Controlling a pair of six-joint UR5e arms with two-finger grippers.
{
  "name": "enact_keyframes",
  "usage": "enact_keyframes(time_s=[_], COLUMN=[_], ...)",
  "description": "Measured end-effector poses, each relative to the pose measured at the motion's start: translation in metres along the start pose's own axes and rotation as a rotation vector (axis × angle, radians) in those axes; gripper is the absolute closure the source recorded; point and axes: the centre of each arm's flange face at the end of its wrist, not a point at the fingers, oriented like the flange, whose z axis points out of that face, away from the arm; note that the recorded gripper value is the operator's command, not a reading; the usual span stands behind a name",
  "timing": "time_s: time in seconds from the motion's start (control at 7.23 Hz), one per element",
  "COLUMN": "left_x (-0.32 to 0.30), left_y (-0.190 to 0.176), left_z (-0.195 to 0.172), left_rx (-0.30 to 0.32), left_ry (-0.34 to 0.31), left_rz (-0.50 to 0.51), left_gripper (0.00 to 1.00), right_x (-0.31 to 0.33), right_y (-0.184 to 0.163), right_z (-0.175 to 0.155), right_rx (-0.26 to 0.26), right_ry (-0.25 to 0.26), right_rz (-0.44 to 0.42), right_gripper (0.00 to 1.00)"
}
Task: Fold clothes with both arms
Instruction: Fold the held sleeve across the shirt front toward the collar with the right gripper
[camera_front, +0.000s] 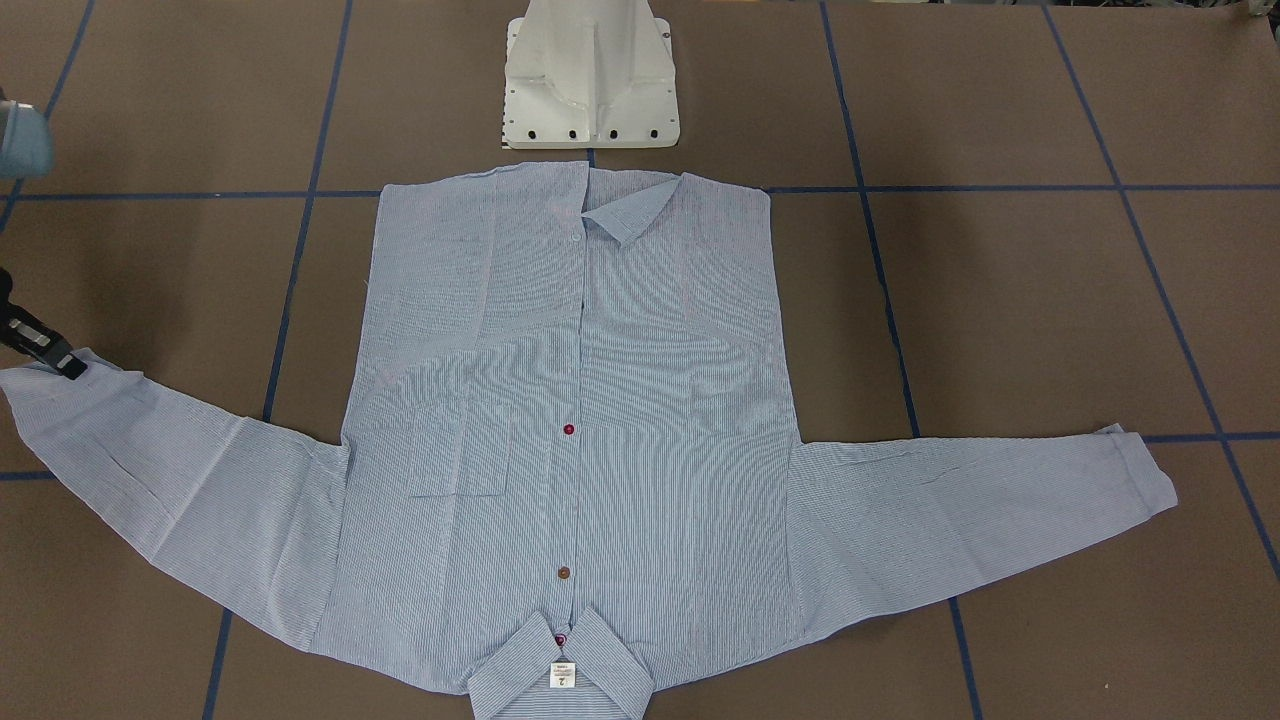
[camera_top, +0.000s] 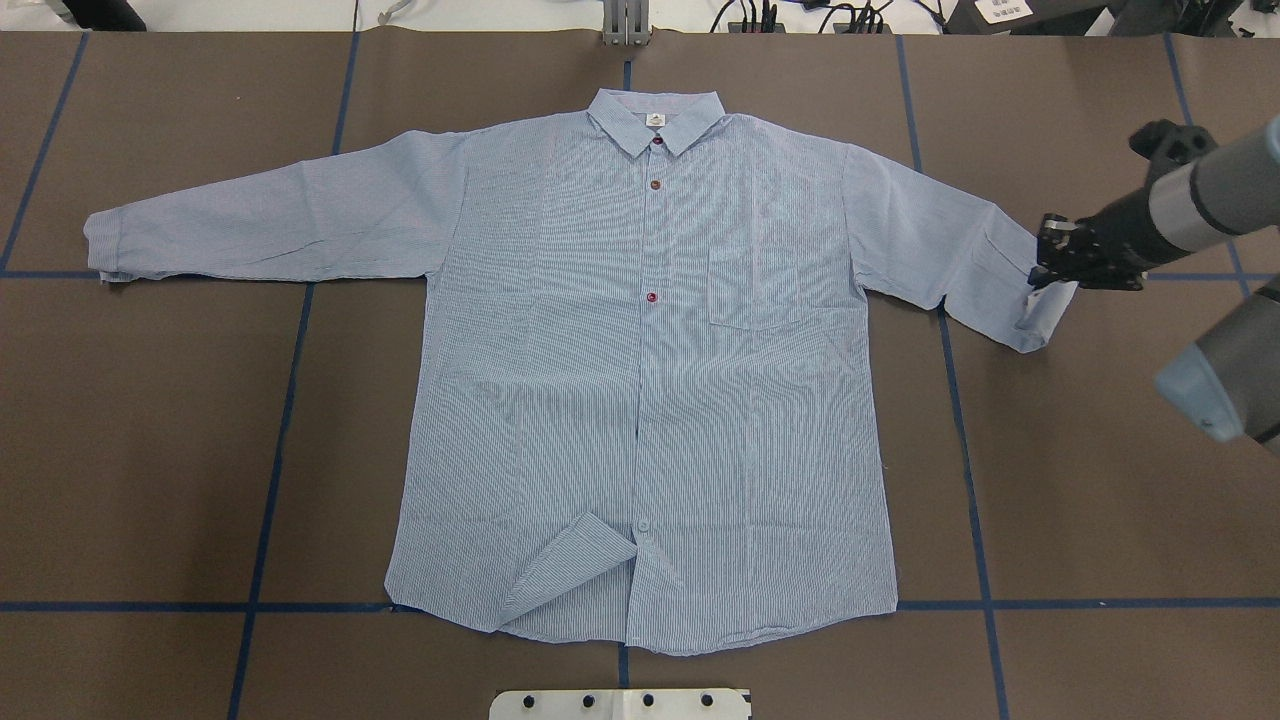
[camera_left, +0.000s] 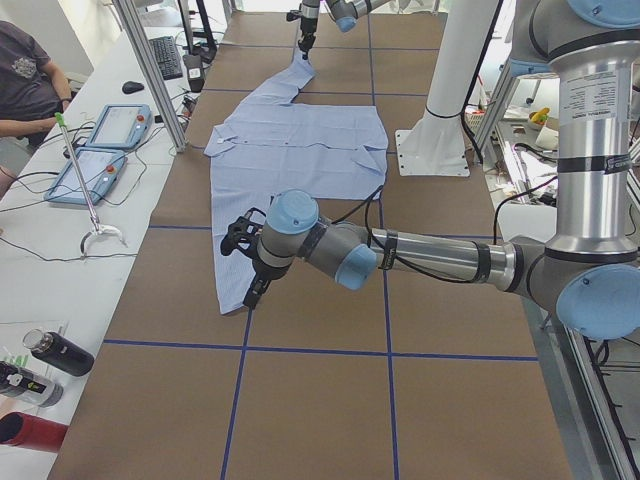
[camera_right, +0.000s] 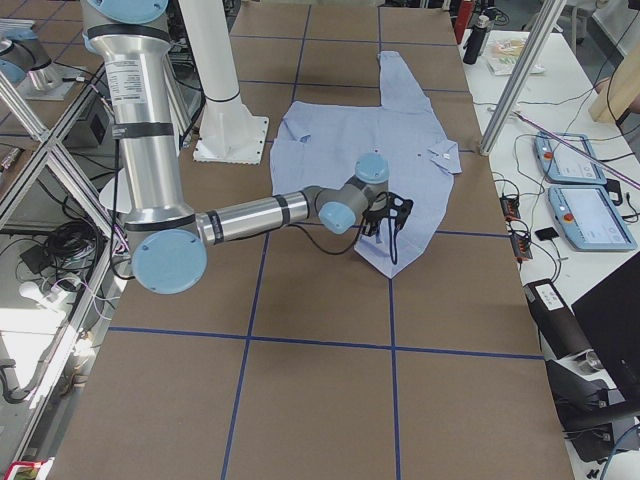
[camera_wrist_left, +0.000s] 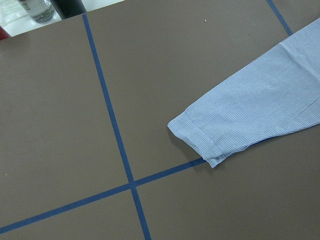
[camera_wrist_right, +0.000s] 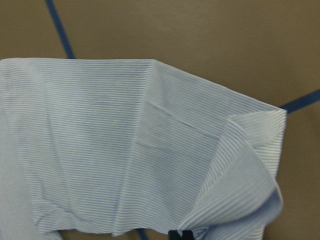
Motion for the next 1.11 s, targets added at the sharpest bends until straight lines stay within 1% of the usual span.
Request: enact_keyframes(time_s=[0.14, 0.28, 0.41, 0.69, 0.83, 1.11], left_x=[0.000, 0.000, 0.000, 0.001, 0.001, 0.002], left_y=[0.000, 0.000, -0.001, -0.002, -0.004, -0.005], left_z=[0.000, 0.000, 0.000, -0.001, -0.001, -0.002], left_rx=[0.000, 0.000, 0.001, 0.004, 0.006, 0.009], left_ry=[0.000, 0.001, 0.001, 0.002, 0.002, 0.002], left_rz=[0.000, 0.001, 0.002, 0.004, 0.006, 0.008], left_gripper=[0.00, 0.00, 0.00, 0.00, 0.00, 0.00], right_x=[-0.083, -0.149, -0.201, -0.286, -0.320, -0.364], right_y=[0.005, 0.012, 0.018, 0.037, 0.052, 0.082], right_z=[0.006, 0.012, 0.018, 0.025, 0.030, 0.039], right_rx=[0.007, 0.017, 0.026, 0.054, 0.065, 0.087], right_ry=[0.009, 0.011, 0.006, -0.018, -0.040, -0.092], right_rz=[-0.032, -0.062, -0.090, -0.143, -0.174, -0.222], right_gripper=[1.00, 1.00, 1.00, 1.00, 1.00, 1.00])
